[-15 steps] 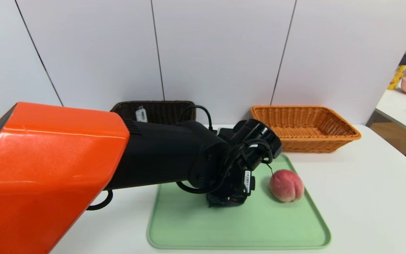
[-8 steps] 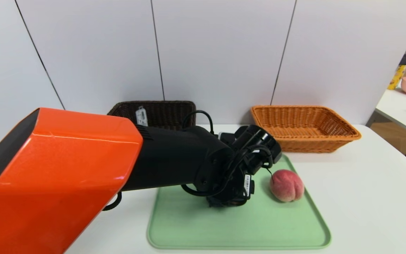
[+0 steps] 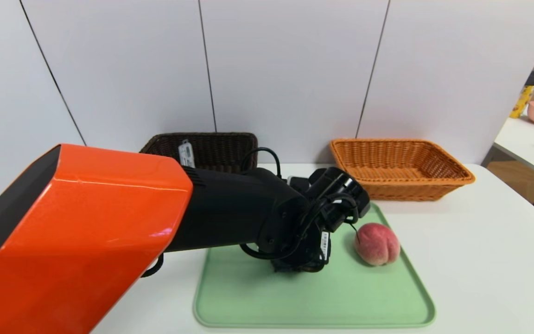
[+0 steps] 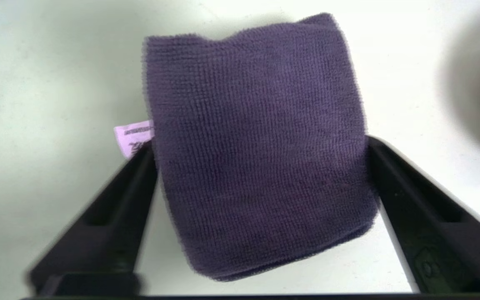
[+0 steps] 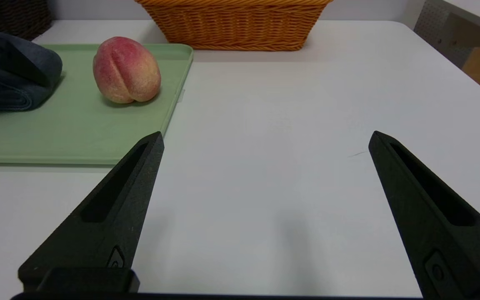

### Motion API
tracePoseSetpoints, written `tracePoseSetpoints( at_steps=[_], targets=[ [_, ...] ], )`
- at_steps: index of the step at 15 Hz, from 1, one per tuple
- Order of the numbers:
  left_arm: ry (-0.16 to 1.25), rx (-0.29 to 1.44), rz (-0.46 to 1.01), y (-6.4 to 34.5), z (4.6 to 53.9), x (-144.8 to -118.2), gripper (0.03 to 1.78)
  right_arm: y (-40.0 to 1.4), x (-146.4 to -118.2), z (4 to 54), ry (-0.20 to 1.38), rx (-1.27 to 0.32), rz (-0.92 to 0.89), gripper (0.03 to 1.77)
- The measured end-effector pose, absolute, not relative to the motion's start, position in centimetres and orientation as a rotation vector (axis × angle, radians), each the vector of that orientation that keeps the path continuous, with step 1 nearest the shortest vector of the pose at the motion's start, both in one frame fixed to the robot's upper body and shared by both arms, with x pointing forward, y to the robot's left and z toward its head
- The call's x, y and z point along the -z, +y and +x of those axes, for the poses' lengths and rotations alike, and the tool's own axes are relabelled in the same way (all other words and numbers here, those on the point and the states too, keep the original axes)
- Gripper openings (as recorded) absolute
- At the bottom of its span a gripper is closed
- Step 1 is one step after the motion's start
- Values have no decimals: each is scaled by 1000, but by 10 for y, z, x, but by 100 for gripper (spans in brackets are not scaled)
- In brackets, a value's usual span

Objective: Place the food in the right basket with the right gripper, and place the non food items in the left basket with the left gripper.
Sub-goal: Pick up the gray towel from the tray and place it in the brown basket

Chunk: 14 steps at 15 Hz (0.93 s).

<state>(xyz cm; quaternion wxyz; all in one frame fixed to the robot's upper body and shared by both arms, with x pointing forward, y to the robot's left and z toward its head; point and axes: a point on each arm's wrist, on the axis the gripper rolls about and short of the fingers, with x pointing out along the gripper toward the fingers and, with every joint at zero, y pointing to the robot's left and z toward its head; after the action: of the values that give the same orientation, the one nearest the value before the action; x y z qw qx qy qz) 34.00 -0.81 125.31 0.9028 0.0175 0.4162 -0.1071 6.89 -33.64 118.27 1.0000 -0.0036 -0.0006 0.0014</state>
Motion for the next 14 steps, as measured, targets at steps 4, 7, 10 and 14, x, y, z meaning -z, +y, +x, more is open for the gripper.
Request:
tracePoseSetpoints(
  at_steps=[4,7,10,14],
  targets=[
    [865,219,35,-9,341,-1250,92,-336,-1183,69,-1,-3,-7,170],
    [865,219,36,-9,341,-1250,38,-336,-1183,69,-1,-3,-7,170],
    [866,219,40,-6,339,-1255,26,-336,-1183,69,-1,-3,-7,170],
    [821,218,0,13,343,-1283,26,-336,-1183,69,-2,-3,-7,170]
  ],
)
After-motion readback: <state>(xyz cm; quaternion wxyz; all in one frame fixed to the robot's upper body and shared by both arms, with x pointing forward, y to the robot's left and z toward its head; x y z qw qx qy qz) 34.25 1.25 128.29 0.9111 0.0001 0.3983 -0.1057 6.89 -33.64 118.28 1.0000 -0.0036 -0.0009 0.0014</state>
